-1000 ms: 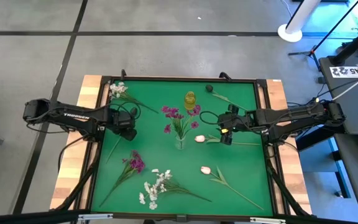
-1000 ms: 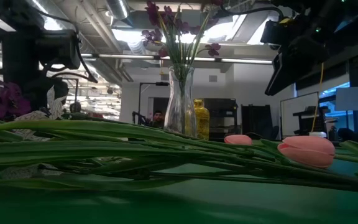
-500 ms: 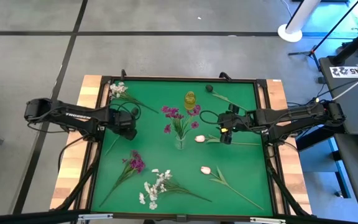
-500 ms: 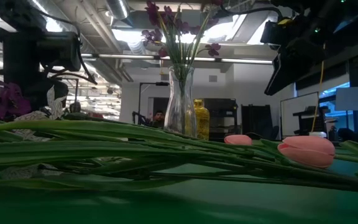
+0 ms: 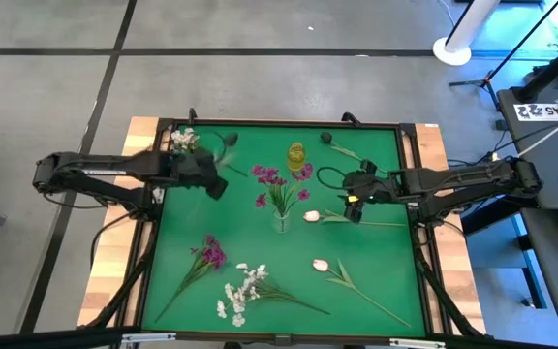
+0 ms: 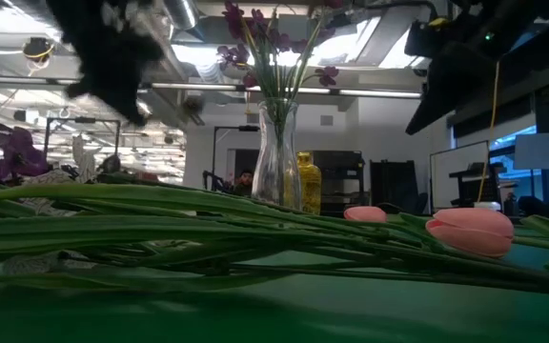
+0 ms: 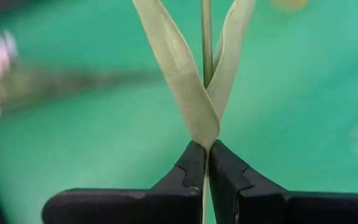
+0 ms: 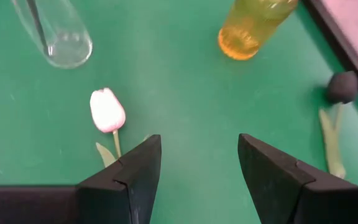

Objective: Sort flowers into vase by color
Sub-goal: Put the left black flower into the transparent vase, then put the top pink flower into the yellow vase

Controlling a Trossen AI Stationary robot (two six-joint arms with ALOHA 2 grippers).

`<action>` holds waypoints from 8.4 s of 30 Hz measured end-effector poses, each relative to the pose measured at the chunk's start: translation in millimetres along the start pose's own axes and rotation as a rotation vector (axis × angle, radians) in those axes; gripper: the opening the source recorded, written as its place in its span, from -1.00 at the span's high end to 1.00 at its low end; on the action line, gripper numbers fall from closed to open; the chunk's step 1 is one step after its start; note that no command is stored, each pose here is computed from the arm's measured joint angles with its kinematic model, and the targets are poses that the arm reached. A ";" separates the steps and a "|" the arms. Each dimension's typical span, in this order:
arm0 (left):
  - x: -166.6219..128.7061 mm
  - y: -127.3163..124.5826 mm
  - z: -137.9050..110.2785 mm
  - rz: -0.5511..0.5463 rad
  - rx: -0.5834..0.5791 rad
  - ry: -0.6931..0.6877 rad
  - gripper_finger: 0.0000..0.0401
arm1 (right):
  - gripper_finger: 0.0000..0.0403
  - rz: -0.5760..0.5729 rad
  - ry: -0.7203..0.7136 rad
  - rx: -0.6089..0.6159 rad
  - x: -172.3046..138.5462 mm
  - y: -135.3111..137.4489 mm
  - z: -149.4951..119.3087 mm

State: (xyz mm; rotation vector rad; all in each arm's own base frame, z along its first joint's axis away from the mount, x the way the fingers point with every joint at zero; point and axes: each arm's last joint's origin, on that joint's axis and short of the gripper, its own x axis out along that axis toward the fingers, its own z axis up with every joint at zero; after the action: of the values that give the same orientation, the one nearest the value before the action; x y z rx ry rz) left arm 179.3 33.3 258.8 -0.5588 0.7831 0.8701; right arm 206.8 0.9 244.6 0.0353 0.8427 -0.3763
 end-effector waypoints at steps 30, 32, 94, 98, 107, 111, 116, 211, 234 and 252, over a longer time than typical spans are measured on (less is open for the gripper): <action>-141.4 -143.4 -5.3 -0.903 0.442 -0.995 1.00 | -0.06 0.041 -0.195 0.049 -32.6 -10.5 7.6; -133.5 -151.5 -10.3 -0.888 0.470 -0.978 1.00 | -0.06 0.042 -0.195 0.050 -32.6 -10.4 7.7; 24.2 -159.0 -39.6 -0.488 0.308 -0.792 0.95 | -0.06 0.084 -0.233 0.056 -33.7 -8.7 12.1; 29.9 -154.3 -45.6 -0.487 0.301 -0.769 0.96 | -0.06 0.084 -0.232 0.056 -33.7 -8.7 12.0; 40.2 -145.1 -56.1 -0.482 0.288 -0.727 0.91 | -0.06 0.082 -0.233 0.057 -33.6 -8.9 12.1; 37.9 -147.2 -55.1 -0.475 0.328 -0.742 0.80 | -0.06 0.082 -0.235 0.058 -33.7 -8.8 12.3; 29.3 -155.7 -50.9 -0.509 0.412 -0.766 0.57 | -0.06 0.085 -0.235 0.058 -33.7 -8.7 12.3; -31.6 -63.2 -77.9 -0.196 0.290 -0.359 -0.15 | 0.97 -0.047 0.109 0.125 -4.0 -5.6 -8.7; -31.8 -62.9 -76.9 -0.175 0.303 -0.390 -0.15 | 0.99 -0.105 -0.991 0.068 -75.1 -43.5 79.1; -32.1 -63.2 -76.1 -0.166 0.299 -0.412 -0.15 | 1.00 0.212 -1.136 0.013 24.2 -128.2 103.7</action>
State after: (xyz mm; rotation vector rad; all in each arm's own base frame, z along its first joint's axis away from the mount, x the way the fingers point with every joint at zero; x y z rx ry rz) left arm 190.9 -69.3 246.2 -0.1665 0.4690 0.6681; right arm 252.8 -144.8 311.2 -0.0741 -0.2869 -0.1487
